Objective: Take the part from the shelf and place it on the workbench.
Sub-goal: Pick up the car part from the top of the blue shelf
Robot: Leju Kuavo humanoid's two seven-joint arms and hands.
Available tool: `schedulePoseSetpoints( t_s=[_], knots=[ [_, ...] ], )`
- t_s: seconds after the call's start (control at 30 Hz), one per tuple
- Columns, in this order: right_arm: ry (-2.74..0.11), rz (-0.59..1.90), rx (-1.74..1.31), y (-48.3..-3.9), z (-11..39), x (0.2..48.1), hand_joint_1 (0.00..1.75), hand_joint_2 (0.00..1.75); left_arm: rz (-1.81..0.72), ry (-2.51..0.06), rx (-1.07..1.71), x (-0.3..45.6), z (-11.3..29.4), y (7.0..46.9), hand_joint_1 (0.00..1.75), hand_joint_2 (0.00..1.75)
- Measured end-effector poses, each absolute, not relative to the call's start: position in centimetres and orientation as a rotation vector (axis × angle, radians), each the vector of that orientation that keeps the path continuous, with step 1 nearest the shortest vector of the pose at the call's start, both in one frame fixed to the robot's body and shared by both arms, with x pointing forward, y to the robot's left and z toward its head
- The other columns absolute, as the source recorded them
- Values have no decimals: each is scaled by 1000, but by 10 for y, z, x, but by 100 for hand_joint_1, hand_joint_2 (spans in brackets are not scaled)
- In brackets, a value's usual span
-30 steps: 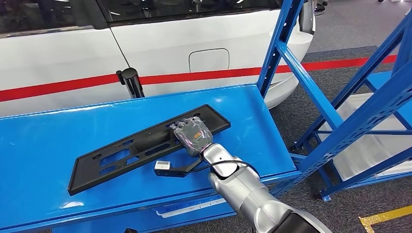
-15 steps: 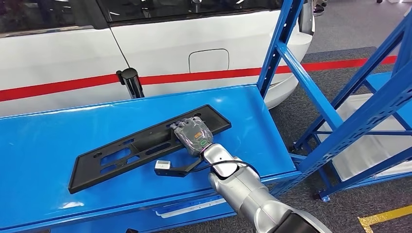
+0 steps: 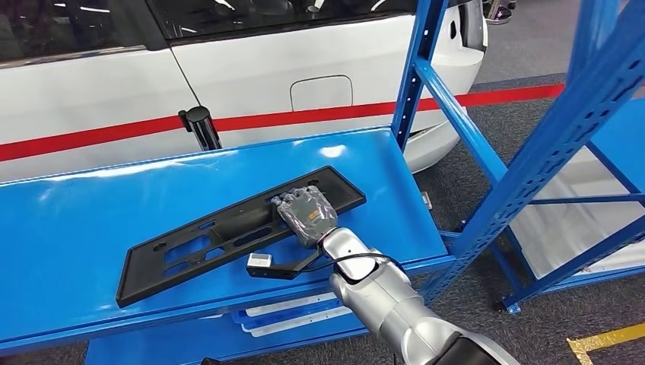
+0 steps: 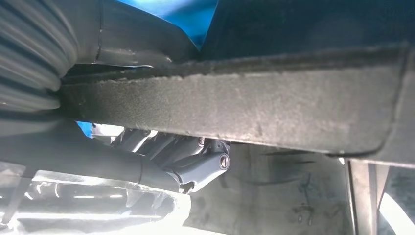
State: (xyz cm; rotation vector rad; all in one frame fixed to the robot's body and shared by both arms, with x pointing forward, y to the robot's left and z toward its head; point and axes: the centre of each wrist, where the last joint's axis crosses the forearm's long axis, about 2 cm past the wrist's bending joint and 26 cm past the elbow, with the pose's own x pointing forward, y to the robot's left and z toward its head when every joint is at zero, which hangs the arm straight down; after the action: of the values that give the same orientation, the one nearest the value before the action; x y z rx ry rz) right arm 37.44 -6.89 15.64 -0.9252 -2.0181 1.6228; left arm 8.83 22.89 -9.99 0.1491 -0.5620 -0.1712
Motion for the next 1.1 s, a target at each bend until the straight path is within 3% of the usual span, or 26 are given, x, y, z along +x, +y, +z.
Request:
schedulePoseSetpoints(
  t_s=[1.1],
  knots=[
    [-2055, 1610, -907, -63, 164, 375, 175, 175, -177, -575, 167, 93, -99, 228, 0, 0]
  ],
)
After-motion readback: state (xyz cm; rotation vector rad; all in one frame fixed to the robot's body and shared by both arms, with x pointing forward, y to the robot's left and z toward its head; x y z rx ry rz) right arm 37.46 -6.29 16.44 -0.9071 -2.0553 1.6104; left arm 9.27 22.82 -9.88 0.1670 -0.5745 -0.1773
